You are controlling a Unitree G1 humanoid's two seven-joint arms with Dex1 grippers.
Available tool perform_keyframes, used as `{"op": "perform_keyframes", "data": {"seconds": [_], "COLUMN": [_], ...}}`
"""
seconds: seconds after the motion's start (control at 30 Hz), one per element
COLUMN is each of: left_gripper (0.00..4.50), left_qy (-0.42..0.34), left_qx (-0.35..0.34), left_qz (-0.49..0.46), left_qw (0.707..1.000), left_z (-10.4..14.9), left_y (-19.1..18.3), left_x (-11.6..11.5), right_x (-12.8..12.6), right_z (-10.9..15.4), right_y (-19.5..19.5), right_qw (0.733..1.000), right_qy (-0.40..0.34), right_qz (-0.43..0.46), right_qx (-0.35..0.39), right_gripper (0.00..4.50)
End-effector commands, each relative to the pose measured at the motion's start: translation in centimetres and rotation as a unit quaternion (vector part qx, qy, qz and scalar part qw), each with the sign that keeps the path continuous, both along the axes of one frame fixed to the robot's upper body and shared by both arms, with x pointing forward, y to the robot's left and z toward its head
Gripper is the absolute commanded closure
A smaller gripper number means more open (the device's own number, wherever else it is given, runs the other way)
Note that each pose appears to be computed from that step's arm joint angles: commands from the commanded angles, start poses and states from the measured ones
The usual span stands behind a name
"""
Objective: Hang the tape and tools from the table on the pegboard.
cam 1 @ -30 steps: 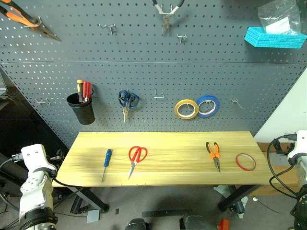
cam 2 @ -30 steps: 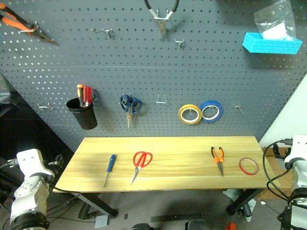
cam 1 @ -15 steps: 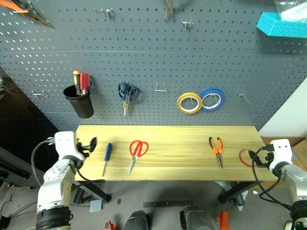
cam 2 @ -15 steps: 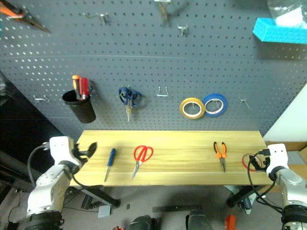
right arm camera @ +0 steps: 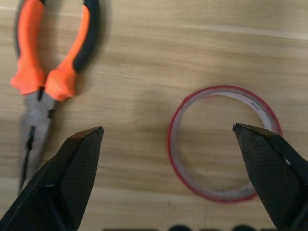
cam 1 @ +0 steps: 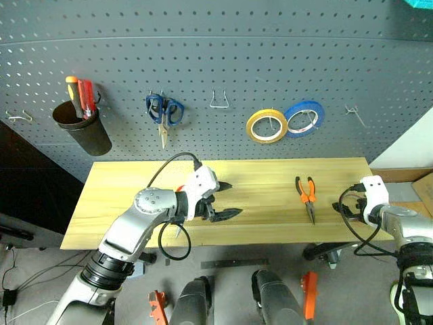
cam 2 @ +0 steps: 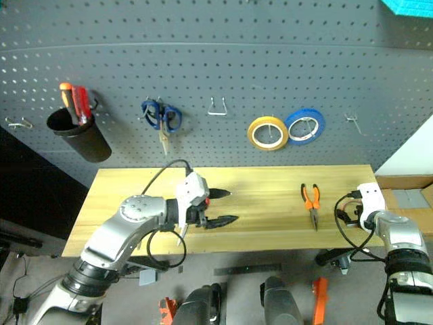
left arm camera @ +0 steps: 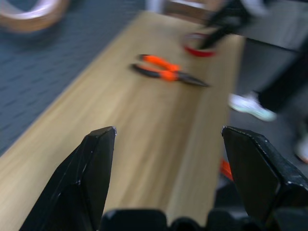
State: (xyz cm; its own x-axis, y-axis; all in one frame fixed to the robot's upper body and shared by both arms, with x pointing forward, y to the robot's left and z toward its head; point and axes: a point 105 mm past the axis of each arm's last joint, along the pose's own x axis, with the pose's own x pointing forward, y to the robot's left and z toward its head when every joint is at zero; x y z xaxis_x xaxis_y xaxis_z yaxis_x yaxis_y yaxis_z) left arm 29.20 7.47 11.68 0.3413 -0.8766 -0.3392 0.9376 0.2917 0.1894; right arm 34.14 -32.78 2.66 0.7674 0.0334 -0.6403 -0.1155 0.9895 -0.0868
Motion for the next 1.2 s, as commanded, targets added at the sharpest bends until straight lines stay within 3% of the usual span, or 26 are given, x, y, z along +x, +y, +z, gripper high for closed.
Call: {"op": "perform_keyframes", "data": {"seconds": [0.03, 0.3, 0.4, 0.77, 0.8, 1.0, 1.07, 1.2], "left_gripper": [0.75, 0.75, 0.71, 0.71, 0.71, 0.71, 0.71, 0.71], "left_qy": [-0.033, -0.061, -0.065, -0.070, -0.071, -0.042, -0.047, -0.072], "left_qx": [0.017, 0.024, 0.025, 0.021, 0.019, -0.014, -0.022, -0.060], "left_qz": [-0.073, -0.117, -0.124, -0.130, -0.130, -0.142, -0.139, -0.132], "left_qw": [0.997, 0.991, 0.990, 0.989, 0.989, 0.989, 0.989, 0.987], "left_z": [0.6, 0.8, 0.7, 1.0, 1.1, 1.8, 2.2, 4.1], "left_y": [-1.8, -3.6, -3.8, -4.0, -4.1, -4.7, -4.9, -6.1], "left_x": [-0.9, -0.9, -0.9, -0.8, -0.8, -1.7, -1.6, -0.9], "right_x": [0.2, 0.2, 0.0, -0.9, -1.0, -0.9, -1.2, -2.7], "right_z": [-0.6, -2.0, -2.4, -4.1, -4.1, -2.5, -1.1, 4.2], "right_y": [-1.2, -1.5, -1.5, -0.9, -0.9, -1.3, -1.2, 0.4], "right_qw": [0.999, 0.995, 0.993, 0.988, 0.988, 0.990, 0.988, 0.975], "right_qy": [0.029, 0.078, 0.094, 0.138, 0.138, 0.083, 0.053, -0.056], "right_qz": [-0.002, 0.032, 0.036, 0.039, 0.039, 0.083, 0.103, 0.127], "right_qx": [-0.022, -0.060, -0.061, -0.047, -0.048, -0.080, -0.098, -0.175], "right_gripper": [0.00, 0.00, 0.57, 4.33, 4.46, 4.46, 4.46, 4.46]}}
